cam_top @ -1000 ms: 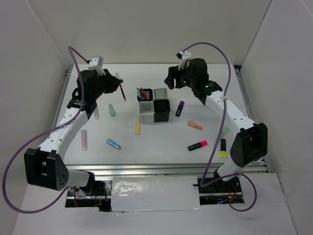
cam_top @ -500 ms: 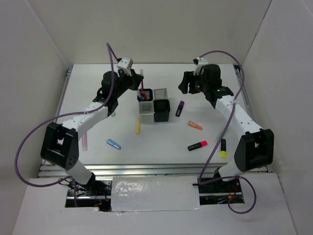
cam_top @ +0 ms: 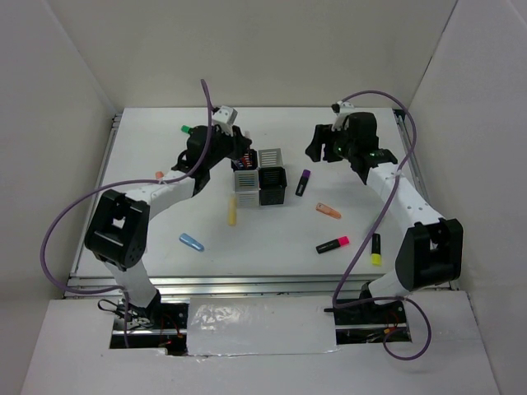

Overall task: Sort the stationery into containers
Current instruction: Place the pen in the storage box, then pick up the pen from the center of the board.

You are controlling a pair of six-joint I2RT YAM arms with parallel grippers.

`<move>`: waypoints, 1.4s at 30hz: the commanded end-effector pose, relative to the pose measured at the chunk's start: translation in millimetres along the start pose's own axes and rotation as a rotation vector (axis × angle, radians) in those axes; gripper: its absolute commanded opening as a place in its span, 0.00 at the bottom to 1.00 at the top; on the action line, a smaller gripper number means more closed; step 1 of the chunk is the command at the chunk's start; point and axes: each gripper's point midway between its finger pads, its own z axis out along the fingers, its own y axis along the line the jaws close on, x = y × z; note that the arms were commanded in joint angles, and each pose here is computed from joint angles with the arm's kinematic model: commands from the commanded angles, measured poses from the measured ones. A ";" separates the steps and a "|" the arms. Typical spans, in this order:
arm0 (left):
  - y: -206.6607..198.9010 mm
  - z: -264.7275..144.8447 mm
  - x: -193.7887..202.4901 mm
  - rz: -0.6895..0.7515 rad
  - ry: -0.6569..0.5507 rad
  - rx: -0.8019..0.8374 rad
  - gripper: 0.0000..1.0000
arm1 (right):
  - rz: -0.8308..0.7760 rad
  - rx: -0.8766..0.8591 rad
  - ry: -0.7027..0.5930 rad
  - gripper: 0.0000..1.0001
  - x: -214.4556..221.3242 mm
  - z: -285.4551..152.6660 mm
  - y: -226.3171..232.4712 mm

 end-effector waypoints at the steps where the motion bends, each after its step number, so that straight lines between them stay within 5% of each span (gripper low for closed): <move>1: -8.5 1.8 -31.7 0.022 -0.092 0.014 0.39 | -0.007 0.005 -0.031 0.72 -12.4 -14.7 2.4; 2: -6.4 1.1 -31.7 0.028 -0.087 0.005 0.52 | 0.003 0.010 -0.026 0.72 -11.5 -14.3 1.6; 6: -1.6 -8.4 -40.5 0.042 -0.084 -0.031 0.73 | 0.040 0.043 -0.005 0.72 -3.0 -13.3 -3.8; 10: 3.7 -23.0 -59.5 0.041 -0.086 -0.050 0.82 | 0.089 0.089 0.015 0.72 8.9 -11.6 -10.8; 17: 41.2 -60.5 -124.3 0.037 0.002 -0.106 0.77 | 0.116 0.146 0.055 0.72 23.0 -0.6 -14.3; 24: 82.6 -110.1 -117.0 0.049 0.105 -0.262 0.68 | 0.137 0.171 0.137 0.72 43.9 33.5 -3.1; 31: 102.4 -152.9 -97.2 -0.029 0.148 -0.372 0.90 | 0.185 0.229 0.223 0.73 69.7 67.6 -6.1; 42: 121.9 -166.1 -72.1 -0.072 0.193 -0.441 0.91 | 0.200 0.352 0.313 0.69 107.6 111.9 -31.0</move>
